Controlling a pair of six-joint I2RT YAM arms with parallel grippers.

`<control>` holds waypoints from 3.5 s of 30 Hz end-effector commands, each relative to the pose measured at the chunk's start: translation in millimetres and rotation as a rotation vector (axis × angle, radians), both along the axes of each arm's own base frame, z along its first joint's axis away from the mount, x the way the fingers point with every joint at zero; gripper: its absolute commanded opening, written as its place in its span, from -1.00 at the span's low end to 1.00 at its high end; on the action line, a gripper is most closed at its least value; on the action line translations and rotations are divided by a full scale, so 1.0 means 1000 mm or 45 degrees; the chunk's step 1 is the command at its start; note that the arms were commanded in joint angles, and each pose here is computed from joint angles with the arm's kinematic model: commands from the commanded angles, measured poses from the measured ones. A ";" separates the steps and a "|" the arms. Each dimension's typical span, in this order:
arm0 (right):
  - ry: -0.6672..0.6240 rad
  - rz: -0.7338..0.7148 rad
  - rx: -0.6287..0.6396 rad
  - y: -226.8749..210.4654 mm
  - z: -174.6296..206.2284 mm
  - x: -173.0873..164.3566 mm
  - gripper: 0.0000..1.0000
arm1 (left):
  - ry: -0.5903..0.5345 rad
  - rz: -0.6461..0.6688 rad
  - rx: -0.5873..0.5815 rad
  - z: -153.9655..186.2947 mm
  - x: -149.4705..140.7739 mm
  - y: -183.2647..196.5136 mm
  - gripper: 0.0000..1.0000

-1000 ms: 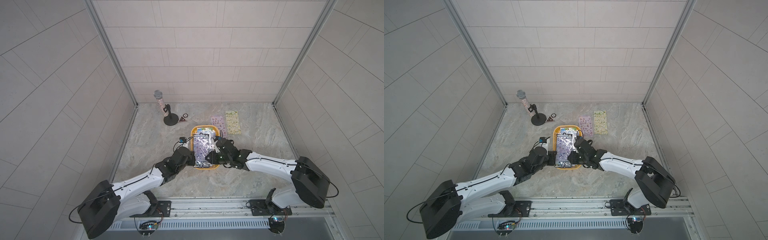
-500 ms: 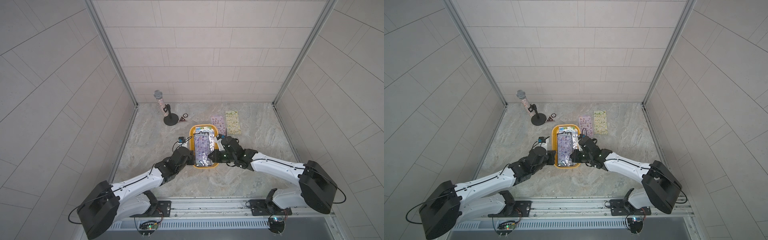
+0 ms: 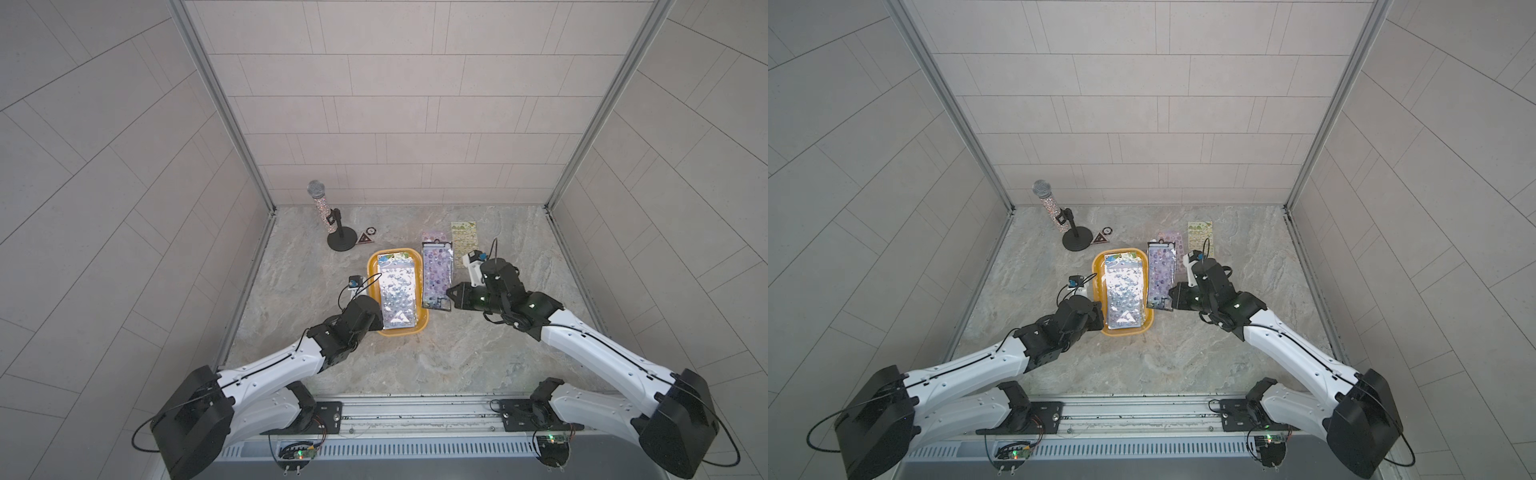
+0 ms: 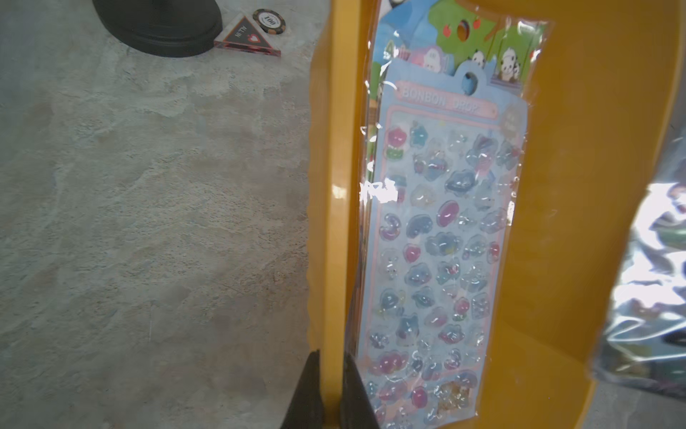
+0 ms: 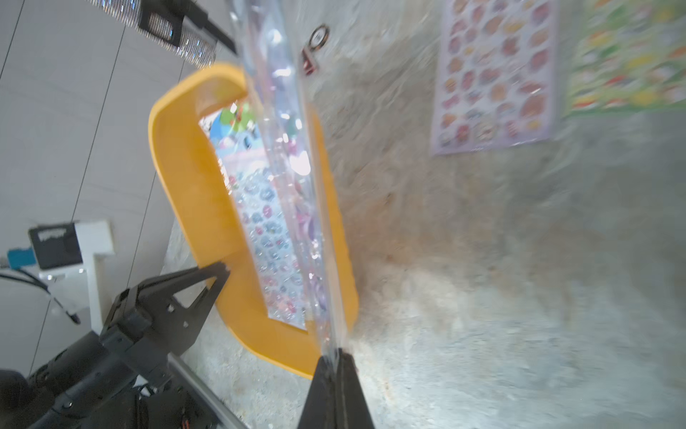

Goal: Take the stickers out of the storage box
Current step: Pick up the sticker from the storage box, then place the sticker at the center of the board, then adjust the sticker at the center of the board.

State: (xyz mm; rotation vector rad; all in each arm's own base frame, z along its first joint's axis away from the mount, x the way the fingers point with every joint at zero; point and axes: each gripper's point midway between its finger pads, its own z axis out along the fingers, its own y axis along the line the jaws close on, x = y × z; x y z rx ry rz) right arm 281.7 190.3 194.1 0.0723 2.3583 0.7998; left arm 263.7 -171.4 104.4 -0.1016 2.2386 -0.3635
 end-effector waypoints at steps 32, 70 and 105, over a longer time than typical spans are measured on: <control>0.810 -0.440 -0.571 -0.227 -0.092 0.172 -1.00 | -0.145 0.194 -0.139 0.040 0.001 0.025 -1.00; 0.595 -0.621 -0.881 -0.242 -0.106 0.190 -0.27 | -0.143 0.204 -0.134 0.036 0.002 0.026 -1.00; 0.707 -0.735 -0.633 -0.241 -0.181 0.144 -0.56 | -0.171 0.227 -0.146 0.040 0.001 0.031 -1.00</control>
